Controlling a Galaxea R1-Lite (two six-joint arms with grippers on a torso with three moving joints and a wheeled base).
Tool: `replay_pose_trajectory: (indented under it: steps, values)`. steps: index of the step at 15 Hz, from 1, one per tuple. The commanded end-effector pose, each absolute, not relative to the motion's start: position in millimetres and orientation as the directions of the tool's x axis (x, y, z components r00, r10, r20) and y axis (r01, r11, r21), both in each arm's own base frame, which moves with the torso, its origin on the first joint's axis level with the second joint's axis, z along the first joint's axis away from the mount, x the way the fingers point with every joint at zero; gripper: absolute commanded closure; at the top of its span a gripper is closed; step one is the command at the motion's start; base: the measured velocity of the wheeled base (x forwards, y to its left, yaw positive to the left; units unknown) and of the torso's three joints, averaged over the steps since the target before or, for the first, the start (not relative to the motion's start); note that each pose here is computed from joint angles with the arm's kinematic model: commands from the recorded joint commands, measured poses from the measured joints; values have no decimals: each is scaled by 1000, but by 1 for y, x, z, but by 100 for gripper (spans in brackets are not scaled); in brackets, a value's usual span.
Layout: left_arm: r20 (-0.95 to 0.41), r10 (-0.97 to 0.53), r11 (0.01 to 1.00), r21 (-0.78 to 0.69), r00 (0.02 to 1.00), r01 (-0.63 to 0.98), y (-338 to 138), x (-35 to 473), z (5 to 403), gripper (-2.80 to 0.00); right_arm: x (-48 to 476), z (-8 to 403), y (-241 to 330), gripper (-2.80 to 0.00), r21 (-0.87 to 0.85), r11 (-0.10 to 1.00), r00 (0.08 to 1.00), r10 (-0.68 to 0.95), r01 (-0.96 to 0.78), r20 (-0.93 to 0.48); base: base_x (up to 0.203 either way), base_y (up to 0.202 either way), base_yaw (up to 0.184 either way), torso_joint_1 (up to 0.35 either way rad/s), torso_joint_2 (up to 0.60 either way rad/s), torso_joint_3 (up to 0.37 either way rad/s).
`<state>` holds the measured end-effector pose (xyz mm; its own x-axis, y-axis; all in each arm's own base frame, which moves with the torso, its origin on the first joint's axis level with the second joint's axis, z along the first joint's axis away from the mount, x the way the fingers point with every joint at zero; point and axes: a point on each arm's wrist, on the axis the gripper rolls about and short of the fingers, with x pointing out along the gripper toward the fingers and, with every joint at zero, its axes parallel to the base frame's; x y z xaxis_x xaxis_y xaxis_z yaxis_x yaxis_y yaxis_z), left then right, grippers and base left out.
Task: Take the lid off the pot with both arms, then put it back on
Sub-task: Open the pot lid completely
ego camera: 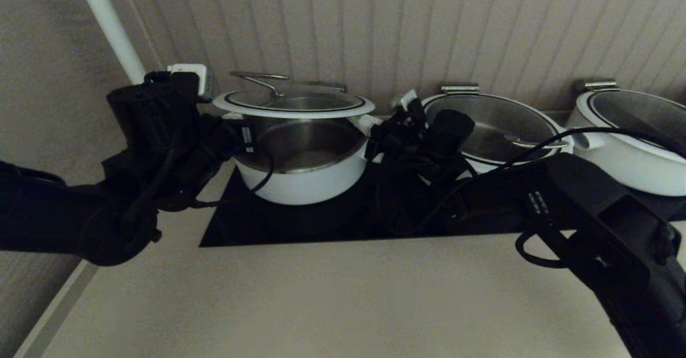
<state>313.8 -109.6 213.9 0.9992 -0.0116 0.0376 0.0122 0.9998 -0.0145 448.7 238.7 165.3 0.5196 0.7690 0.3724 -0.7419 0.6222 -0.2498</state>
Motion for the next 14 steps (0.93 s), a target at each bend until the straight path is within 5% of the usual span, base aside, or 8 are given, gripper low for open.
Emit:
replay_pose_trajectory:
  steps: [1, 14]
  values:
    - [59, -10, 1000, -23, 998, 11, -113, 323, 217, 0, 448, 167, 239, 0, -255, 620, 513, 771, -742, 378, 0, 0, 0, 0, 0, 0]
    - [78, -10, 999, -31, 997, 12, -116, 331, 221, 0, 435, 180, 235, 0, -258, 611, 510, 779, -748, 366, 0, 0, 0, 0, 0, 0]
